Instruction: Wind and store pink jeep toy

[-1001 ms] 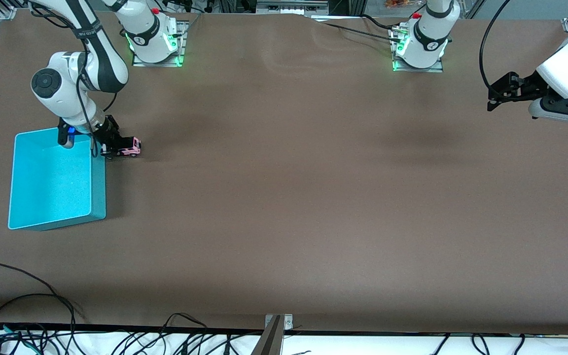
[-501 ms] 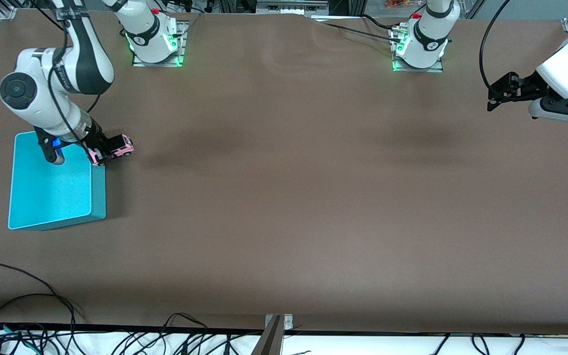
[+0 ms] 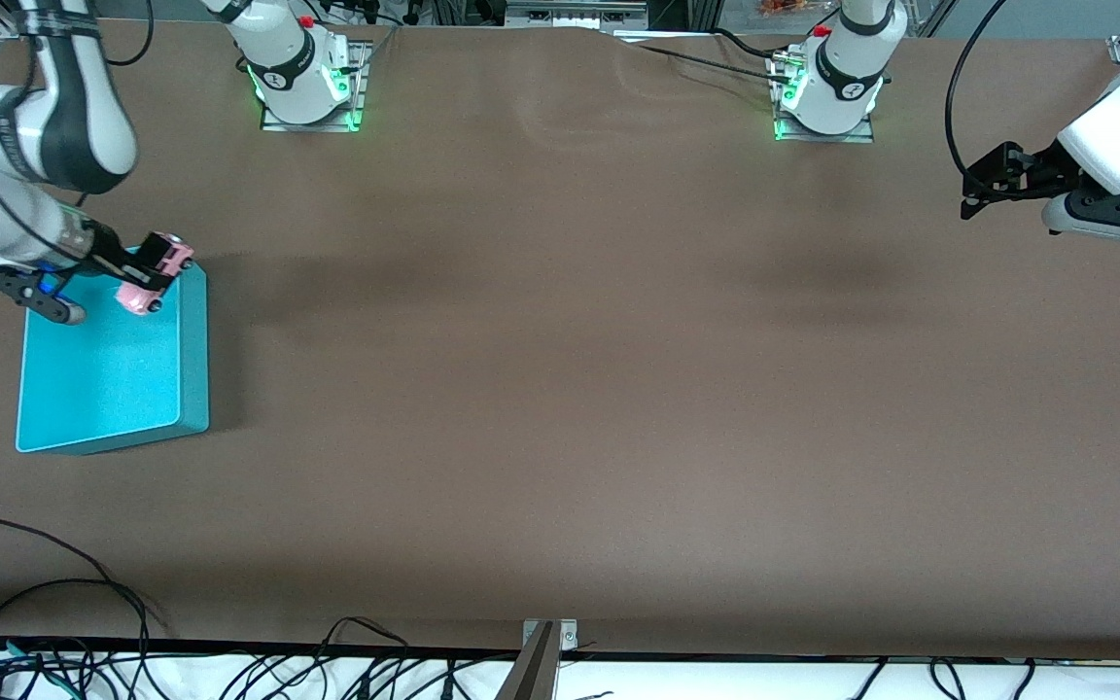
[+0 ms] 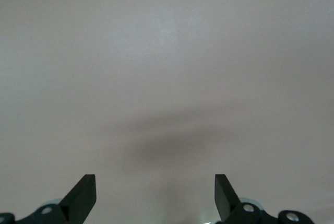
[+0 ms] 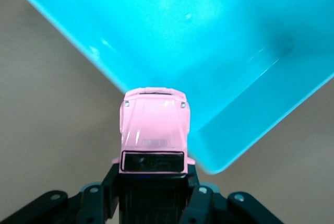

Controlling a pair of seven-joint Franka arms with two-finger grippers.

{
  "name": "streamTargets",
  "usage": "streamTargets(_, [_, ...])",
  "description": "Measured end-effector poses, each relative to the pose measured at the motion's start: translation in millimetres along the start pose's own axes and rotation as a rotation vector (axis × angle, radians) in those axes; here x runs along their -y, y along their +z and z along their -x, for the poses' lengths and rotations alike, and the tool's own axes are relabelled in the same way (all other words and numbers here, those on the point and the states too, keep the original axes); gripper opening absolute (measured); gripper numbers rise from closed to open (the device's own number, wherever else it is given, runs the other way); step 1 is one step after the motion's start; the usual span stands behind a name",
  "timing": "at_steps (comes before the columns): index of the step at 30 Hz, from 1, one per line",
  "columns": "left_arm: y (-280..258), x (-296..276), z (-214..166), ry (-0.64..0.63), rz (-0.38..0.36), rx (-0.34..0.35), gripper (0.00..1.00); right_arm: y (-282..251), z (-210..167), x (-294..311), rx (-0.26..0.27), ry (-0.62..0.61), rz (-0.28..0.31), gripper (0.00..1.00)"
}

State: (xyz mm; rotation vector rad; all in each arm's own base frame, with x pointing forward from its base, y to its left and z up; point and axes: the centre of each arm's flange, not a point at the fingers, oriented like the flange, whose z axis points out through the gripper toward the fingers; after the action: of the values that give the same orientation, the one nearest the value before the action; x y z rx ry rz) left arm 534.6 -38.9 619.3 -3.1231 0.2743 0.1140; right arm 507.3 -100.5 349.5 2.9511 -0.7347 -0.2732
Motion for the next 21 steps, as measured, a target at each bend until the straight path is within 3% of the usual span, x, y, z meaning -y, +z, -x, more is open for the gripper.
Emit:
streamTargets(6, [0.0, 0.0, 0.0, 0.0, 0.0, 0.0, 1.0, 13.9, -12.9, -42.5, 0.027, -0.186, 0.023, 0.52])
streamTargets(14, [0.0, 0.0, 0.0, 0.0, 0.0, 0.0, 1.0, 51.6, -21.8, -43.8, 0.075, -0.388, 0.162, 0.52])
streamTargets(21, [0.0, 0.0, 0.0, 0.0, 0.0, 0.0, 1.0, 76.6, -35.6, -36.3, 0.053, -0.457, 0.189, 0.52])
